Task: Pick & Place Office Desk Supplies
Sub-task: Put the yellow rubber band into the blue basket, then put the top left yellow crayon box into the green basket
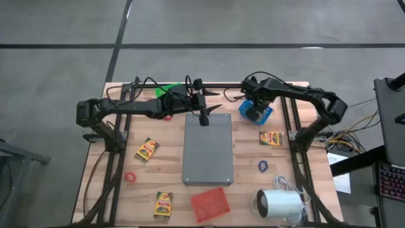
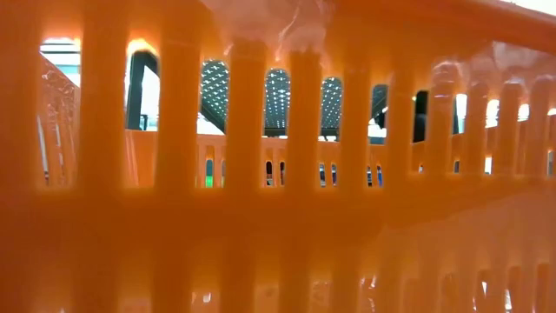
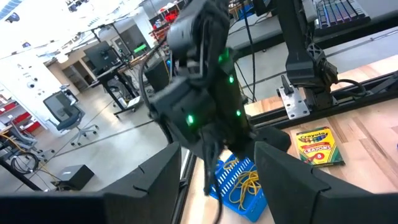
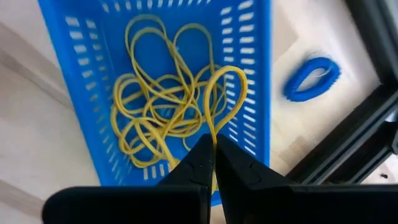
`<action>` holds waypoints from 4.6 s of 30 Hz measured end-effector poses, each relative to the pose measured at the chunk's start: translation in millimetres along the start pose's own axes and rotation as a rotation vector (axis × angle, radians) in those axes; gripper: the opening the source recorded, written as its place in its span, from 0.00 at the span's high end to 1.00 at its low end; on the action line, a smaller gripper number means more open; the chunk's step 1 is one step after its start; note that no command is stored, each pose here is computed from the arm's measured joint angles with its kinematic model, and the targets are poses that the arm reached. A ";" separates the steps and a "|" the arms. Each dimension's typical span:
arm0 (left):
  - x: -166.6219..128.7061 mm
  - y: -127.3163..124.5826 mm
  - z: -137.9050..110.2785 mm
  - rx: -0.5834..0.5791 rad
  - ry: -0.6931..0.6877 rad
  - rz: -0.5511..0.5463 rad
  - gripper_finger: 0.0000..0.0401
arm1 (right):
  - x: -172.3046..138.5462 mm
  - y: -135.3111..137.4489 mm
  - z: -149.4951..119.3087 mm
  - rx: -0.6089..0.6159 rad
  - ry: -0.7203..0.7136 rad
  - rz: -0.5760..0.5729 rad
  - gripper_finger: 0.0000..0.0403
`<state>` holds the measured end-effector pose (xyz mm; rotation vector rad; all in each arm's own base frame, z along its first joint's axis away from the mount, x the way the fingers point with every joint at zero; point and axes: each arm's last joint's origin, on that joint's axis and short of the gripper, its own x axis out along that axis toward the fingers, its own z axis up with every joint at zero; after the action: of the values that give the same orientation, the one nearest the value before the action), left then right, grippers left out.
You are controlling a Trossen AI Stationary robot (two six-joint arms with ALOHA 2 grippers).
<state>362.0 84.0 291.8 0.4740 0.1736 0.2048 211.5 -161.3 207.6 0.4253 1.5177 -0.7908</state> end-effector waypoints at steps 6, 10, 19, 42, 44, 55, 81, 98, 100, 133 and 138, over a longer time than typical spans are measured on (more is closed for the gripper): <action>0.0 0.0 0.0 0.000 0.000 0.000 0.48 | 21.0 6.4 9.2 -0.031 0.050 -0.004 0.98; 0.0 -0.1 -0.2 0.001 0.002 -0.001 0.48 | 29.8 9.4 15.3 -0.064 0.044 -0.002 0.98; 0.0 -0.6 -1.1 0.003 0.012 -0.006 0.48 | 36.8 11.6 17.3 -0.045 0.064 -0.004 0.98; 0.0 -0.6 -1.1 0.009 0.011 -0.006 0.49 | 35.3 11.4 18.0 0.058 0.048 -0.004 0.98; 0.0 -0.6 -1.1 0.009 0.011 -0.006 0.49 | 35.3 11.4 18.0 0.065 0.048 -0.004 0.98; -0.4 -3.9 -7.7 0.011 0.078 -0.042 0.49 | 34.9 11.4 18.6 0.062 0.039 -0.004 0.92; -6.0 -15.5 -29.8 0.038 0.312 -0.168 0.49 | 34.9 11.5 20.6 0.056 0.020 -0.004 0.90; -6.0 -15.5 -29.8 0.038 0.312 -0.168 0.49 | 34.9 11.6 20.9 0.056 0.016 -0.003 0.90; -6.0 -15.5 -29.8 0.038 0.312 -0.168 0.49 | 34.9 11.5 21.0 0.056 0.015 -0.005 0.90; -6.0 -15.5 -29.8 0.038 0.312 -0.168 0.49 | 34.5 9.7 21.3 0.070 0.001 -0.082 0.63; -6.0 -15.5 -29.8 0.038 0.312 -0.168 0.49 | 34.0 9.6 21.1 0.070 0.000 -0.081 0.56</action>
<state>352.3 82.0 259.1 0.4607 0.5215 0.1095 229.0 -176.0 173.4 0.4173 1.5179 -0.9095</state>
